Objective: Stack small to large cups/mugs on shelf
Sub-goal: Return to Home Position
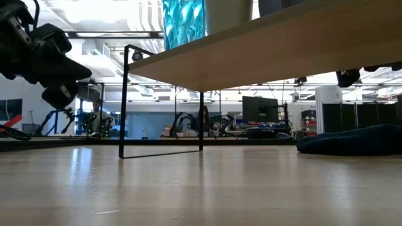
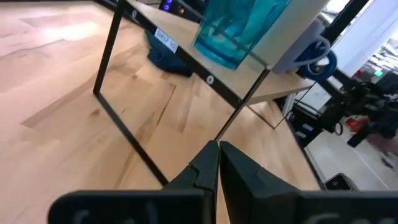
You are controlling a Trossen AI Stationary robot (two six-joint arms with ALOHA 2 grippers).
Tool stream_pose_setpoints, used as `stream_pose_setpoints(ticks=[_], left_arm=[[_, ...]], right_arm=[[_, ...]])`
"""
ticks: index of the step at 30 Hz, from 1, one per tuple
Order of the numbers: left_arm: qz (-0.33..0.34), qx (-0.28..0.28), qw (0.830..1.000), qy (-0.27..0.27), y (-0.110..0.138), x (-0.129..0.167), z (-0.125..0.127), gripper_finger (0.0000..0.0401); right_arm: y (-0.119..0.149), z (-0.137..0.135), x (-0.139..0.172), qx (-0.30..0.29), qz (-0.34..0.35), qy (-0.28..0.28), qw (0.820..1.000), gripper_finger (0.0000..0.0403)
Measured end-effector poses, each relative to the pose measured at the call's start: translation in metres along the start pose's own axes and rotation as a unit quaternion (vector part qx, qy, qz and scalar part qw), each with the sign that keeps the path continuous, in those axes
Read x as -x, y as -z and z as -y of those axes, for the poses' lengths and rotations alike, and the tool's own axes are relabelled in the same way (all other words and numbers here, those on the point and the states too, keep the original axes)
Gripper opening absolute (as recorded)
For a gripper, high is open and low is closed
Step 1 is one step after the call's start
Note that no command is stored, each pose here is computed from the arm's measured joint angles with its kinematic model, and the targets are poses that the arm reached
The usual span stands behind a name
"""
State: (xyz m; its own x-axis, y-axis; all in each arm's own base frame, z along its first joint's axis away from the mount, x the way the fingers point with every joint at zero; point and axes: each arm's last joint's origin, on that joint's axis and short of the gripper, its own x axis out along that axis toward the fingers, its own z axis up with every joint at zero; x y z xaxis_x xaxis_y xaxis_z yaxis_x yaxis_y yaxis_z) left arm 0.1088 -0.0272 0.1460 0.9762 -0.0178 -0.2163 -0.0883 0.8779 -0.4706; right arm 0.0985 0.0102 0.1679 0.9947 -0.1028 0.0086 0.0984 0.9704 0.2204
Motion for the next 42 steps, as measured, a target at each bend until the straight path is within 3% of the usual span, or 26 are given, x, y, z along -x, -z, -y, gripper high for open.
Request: stream_pose_setpoints(ticks=[4, 11, 42], left_arm=[[-0.01, -0.004, 1.0, -0.006, 0.002, -0.0015, -0.0007, 0.0], [-0.021, -0.008, 1.0, -0.013, 0.0041, -0.003, -0.0015, 0.0], [-0.028, -0.01, 0.999, -0.016, 0.0053, -0.0037, -0.002, 0.0]], right_arm=[[0.0019, 0.0, -0.0013, 0.024, -0.011, 0.002, 1.0, 0.0009], [0.003, 0.0, -0.0021, -0.001, -0.017, 0.003, 1.0, 0.0009], [0.003, 0.0, -0.0021, 0.001, -0.017, 0.003, 1.0, 0.0009]])
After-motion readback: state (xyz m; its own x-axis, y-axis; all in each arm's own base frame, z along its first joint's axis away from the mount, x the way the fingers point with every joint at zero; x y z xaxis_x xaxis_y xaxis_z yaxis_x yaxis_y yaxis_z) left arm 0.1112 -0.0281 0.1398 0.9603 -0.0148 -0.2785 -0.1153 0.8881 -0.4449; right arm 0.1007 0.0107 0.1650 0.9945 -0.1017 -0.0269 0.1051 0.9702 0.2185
